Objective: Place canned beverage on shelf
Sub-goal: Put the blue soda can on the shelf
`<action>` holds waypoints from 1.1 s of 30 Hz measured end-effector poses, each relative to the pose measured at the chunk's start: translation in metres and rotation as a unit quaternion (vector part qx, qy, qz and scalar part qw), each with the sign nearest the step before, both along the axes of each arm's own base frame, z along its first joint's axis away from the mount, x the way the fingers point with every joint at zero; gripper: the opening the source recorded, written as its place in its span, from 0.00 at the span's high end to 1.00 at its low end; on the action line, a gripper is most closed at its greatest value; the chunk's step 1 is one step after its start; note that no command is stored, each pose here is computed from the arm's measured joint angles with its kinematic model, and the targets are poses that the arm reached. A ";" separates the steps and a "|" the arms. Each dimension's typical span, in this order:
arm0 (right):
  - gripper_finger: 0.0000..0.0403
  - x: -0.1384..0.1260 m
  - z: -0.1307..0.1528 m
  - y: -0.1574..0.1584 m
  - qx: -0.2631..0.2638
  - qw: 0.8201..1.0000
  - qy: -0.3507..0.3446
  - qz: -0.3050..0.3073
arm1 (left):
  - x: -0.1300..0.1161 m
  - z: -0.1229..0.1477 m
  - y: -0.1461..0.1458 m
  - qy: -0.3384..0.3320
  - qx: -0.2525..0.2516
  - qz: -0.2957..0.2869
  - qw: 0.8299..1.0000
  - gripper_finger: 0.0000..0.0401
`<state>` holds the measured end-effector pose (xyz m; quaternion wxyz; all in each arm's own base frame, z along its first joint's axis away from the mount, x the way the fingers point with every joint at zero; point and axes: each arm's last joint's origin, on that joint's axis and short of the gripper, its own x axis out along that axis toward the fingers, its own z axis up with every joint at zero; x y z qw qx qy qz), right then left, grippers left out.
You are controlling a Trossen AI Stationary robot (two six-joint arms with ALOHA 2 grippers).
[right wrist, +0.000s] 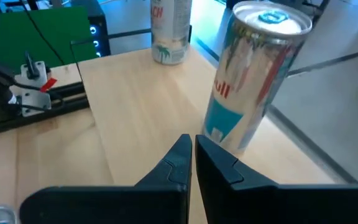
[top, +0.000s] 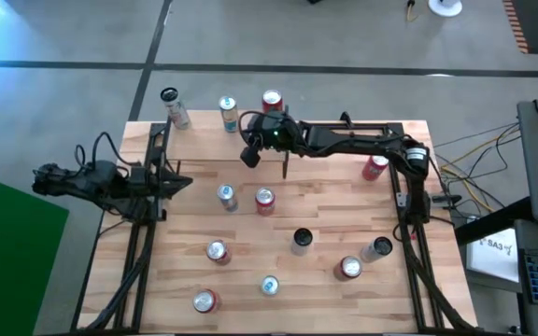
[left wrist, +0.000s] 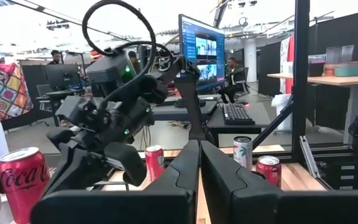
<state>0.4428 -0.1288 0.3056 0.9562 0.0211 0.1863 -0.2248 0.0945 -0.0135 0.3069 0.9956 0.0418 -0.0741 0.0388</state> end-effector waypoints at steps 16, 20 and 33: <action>0.97 0.029 -0.004 -0.037 -0.037 0.999 0.002 -0.011 | -0.001 0.000 0.000 0.002 0.028 0.008 1.000 1.00; 0.97 0.038 -0.005 -0.045 -0.046 0.999 0.001 -0.013 | -0.002 0.000 0.001 0.000 0.031 0.008 0.999 1.00; 0.97 0.043 -0.007 -0.038 -0.006 0.999 0.039 -0.018 | -0.002 0.000 0.001 -0.001 0.036 0.009 0.999 1.00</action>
